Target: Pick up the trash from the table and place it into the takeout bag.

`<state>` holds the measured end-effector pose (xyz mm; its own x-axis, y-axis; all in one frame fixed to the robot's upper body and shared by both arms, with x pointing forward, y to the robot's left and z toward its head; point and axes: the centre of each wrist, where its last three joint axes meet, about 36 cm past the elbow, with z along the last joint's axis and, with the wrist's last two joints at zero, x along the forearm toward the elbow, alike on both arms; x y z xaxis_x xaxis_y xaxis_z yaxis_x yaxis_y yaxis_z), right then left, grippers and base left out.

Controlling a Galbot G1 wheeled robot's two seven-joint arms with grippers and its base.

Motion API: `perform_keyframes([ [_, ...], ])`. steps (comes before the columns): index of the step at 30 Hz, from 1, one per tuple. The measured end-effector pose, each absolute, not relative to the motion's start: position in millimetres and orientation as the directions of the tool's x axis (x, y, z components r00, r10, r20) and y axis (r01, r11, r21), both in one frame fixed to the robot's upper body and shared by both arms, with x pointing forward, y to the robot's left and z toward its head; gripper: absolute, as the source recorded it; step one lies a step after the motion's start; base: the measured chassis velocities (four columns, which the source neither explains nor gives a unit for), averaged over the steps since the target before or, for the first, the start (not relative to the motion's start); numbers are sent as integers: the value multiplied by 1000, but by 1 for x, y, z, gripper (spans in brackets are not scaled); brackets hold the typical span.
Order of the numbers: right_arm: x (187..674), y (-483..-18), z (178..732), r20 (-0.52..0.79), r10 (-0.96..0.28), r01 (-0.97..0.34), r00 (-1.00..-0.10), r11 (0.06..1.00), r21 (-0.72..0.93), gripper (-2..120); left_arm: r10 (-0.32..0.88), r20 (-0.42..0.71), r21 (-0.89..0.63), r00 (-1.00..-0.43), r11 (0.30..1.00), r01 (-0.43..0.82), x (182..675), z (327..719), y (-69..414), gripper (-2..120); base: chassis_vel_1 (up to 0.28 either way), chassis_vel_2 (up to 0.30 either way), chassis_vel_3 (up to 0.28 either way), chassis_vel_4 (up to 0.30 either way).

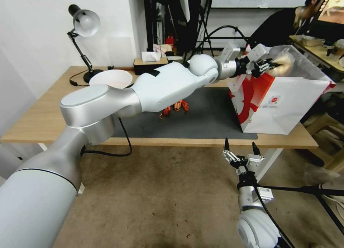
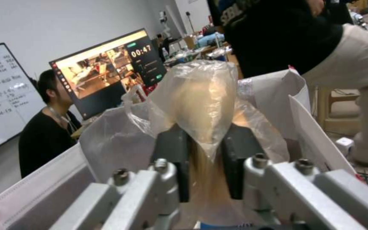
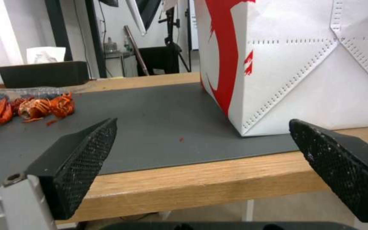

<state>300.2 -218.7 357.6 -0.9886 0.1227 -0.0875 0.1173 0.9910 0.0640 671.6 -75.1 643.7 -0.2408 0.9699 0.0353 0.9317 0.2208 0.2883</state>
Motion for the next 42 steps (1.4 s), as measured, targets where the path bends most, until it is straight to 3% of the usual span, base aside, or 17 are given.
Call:
perform_keyframes([
  [1, 300, -218, 358, -88, 123, 118, -988, 991, 65, 100, 969, 35, 288, -244, 224, 931, 671, 644, -74, 27, 0, 0, 0, 0],
  [4, 300, -218, 358, -88, 123, 117, -988, 991, 65, 100, 969, 34, 287, -244, 225, 931, 671, 644, -73, 31, 0, 0, 0, 0],
  [10, 300, -219, 359, -93, 124, 119, -988, 991, 63, 100, 969, 16, 265, -248, 235, 935, 671, 649, -69, 58, 0, 0, 0, 0],
  [21, 302, -221, 360, -97, 130, 124, -987, 990, 65, 100, 960, -40, 217, -278, 280, 935, 668, 650, -59, 97, 0, 0, 0, 0],
  [26, 302, -222, 360, -98, 131, 125, -986, 990, 65, 100, 942, -87, 176, -325, 335, 925, 667, 650, -51, 100, 0, 0, 0, 0],
  [29, 303, -222, 361, -99, 132, 126, -986, 990, 65, 100, 894, -156, 92, -420, 436, 895, 664, 647, -27, 100, 0, 0, 0, 0],
  [31, 303, -222, 361, -99, 132, 126, -986, 990, 65, 100, 884, -164, 74, -437, 453, 888, 664, 645, -21, 100, 0, 0, 0, 0],
  [33, 303, -221, 361, -98, 133, 127, -986, 990, 65, 100, 849, -184, 30, -495, 508, 861, 664, 639, -1, 100, 0, 0, 0, 0],
  [42, 302, -221, 364, -99, 140, 134, -985, 989, 66, 100, 775, -215, -70, -594, 594, 801, 663, 618, 45, 100, 0, 0, 0, 0],
])
